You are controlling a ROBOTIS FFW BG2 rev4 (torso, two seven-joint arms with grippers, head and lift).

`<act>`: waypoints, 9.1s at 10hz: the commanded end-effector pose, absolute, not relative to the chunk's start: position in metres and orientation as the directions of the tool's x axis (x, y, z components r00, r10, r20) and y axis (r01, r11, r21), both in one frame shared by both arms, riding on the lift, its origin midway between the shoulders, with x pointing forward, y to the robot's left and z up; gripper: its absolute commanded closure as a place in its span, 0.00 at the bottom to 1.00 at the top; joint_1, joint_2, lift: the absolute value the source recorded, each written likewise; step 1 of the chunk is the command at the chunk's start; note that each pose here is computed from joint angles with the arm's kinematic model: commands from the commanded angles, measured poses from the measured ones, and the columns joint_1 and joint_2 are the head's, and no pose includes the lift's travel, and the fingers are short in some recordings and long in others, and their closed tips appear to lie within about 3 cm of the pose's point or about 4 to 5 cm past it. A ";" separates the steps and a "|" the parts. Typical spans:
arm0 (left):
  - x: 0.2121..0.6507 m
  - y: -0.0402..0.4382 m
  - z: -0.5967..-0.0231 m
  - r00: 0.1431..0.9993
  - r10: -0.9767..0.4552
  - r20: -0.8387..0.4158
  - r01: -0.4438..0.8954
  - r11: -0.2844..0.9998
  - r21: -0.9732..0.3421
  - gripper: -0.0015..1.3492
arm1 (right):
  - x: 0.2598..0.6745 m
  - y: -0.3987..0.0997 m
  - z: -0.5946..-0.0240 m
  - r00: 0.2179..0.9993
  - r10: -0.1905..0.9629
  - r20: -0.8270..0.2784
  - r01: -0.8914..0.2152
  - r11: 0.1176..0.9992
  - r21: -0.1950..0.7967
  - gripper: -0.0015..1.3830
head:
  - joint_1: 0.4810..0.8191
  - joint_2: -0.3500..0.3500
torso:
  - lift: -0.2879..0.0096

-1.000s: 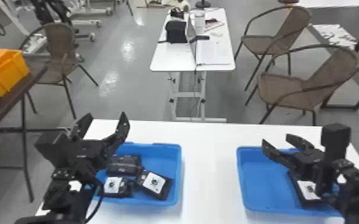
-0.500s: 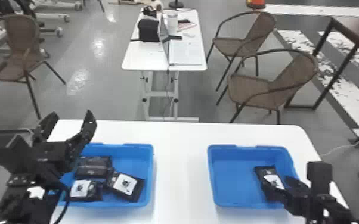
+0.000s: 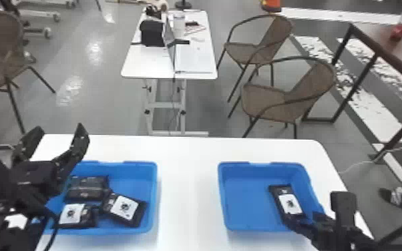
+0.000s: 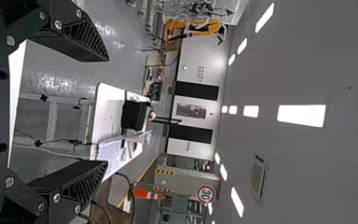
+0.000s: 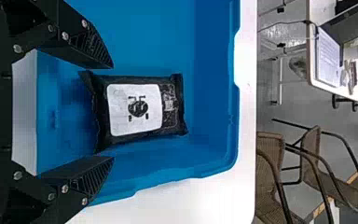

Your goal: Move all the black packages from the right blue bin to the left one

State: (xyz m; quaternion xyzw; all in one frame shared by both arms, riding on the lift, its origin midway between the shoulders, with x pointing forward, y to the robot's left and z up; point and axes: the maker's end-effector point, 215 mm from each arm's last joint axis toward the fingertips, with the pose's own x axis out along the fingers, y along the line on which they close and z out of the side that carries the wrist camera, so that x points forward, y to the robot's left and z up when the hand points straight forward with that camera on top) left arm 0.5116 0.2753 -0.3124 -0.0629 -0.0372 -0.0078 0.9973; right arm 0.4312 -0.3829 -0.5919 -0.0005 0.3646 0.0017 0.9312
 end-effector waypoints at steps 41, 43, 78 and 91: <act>0.501 0.283 -0.305 0.993 0.025 0.117 -0.007 0.988 -0.151 0.20 | 0.504 -0.345 -0.570 0.784 -0.146 -0.603 0.143 0.988 -0.053 0.22 | 0.63 0.41 | 0.97; 0.502 0.280 -0.304 0.993 0.021 0.119 -0.003 0.988 -0.154 0.20 | 0.512 -0.357 -0.577 0.739 -0.145 -0.658 0.135 0.989 -0.067 0.22 | 0.63 0.40 | 0.97; 0.493 0.290 -0.304 0.989 0.043 0.139 -0.018 0.985 -0.173 0.20 | 0.508 -0.379 -0.610 0.590 -0.211 -0.779 0.188 0.975 -0.122 0.13 | 0.63 0.37 | 0.97; 0.475 0.315 -0.312 0.986 0.087 0.142 -0.064 0.985 -0.160 0.20 | 0.546 -0.369 -0.591 0.700 -0.209 -0.683 0.229 0.971 -0.062 0.84 | 0.63 0.40 | 0.97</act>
